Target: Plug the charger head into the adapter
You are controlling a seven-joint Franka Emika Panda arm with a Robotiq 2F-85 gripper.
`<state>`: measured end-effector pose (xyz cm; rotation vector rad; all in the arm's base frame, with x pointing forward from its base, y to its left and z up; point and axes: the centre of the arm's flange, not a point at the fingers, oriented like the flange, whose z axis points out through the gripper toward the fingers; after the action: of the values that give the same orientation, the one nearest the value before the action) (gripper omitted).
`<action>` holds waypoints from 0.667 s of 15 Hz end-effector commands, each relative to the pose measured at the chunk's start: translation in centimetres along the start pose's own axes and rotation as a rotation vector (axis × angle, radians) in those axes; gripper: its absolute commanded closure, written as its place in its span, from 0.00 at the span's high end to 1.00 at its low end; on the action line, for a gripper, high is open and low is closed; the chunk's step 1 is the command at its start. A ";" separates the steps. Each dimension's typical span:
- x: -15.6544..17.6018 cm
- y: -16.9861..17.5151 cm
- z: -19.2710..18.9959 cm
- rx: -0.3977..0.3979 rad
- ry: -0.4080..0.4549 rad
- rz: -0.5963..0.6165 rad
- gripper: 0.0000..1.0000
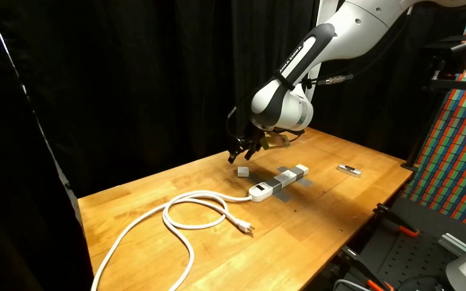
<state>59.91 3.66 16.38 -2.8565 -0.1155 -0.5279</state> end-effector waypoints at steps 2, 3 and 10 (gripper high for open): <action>0.0 -0.1 0.0 0.001 0.000 0.000 1.00; 0.3 -0.1 -0.2 0.043 -0.022 -0.037 1.00; 1.1 1.2 -2.6 0.235 0.049 -0.214 1.00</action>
<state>60.21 3.74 18.79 -2.6495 -0.3603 -0.4831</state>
